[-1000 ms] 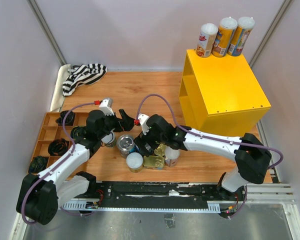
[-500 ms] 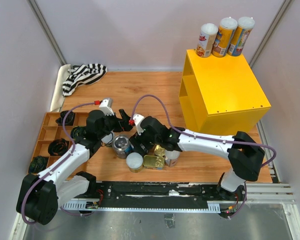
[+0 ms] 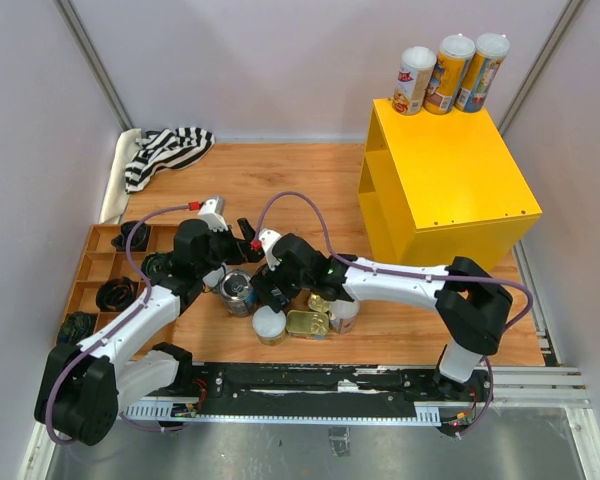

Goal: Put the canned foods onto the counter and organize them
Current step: Pick up the canned food from the center of the board.

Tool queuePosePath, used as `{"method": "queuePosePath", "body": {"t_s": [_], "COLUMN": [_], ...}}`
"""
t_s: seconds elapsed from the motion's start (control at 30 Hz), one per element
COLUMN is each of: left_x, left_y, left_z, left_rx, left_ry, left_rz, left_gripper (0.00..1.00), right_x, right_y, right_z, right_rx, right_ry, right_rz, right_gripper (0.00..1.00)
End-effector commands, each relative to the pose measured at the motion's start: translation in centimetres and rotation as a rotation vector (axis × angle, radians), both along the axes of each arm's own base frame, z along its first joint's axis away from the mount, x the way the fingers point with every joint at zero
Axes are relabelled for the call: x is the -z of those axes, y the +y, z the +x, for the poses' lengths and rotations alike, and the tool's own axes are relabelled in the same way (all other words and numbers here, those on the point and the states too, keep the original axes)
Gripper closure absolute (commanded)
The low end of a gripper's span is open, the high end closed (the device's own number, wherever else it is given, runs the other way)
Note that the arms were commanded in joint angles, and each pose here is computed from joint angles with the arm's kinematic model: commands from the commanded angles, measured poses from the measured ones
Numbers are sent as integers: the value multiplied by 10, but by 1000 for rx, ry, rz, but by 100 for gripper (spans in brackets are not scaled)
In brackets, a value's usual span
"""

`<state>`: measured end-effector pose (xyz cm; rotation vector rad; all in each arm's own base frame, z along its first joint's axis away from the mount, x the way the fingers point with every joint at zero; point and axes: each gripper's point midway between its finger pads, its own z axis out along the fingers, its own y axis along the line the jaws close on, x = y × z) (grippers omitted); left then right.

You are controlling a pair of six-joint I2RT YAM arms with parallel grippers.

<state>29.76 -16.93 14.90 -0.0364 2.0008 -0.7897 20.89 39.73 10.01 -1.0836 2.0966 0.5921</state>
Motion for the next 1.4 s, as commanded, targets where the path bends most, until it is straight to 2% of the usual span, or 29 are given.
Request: {"method": "queuePosePath", "body": {"t_s": [0.0, 0.43, 1.37], "left_x": [-10, -8, -3], "left_y": [8, 23, 33], "left_z": [10, 18, 33], "left_rx": [-43, -105, -133], "left_ry": [-5, 34, 65], "left_rz": [-15, -32, -17], "left_gripper": [0, 0, 0], "right_x": [34, 40, 35], "right_y": [-9, -6, 12], "right_z": [-9, -8, 16], "right_rx": [-10, 0, 58], "right_ry": [31, 33, -49], "right_rz": [-111, -97, -39], "right_gripper": [2, 0, 2]}}
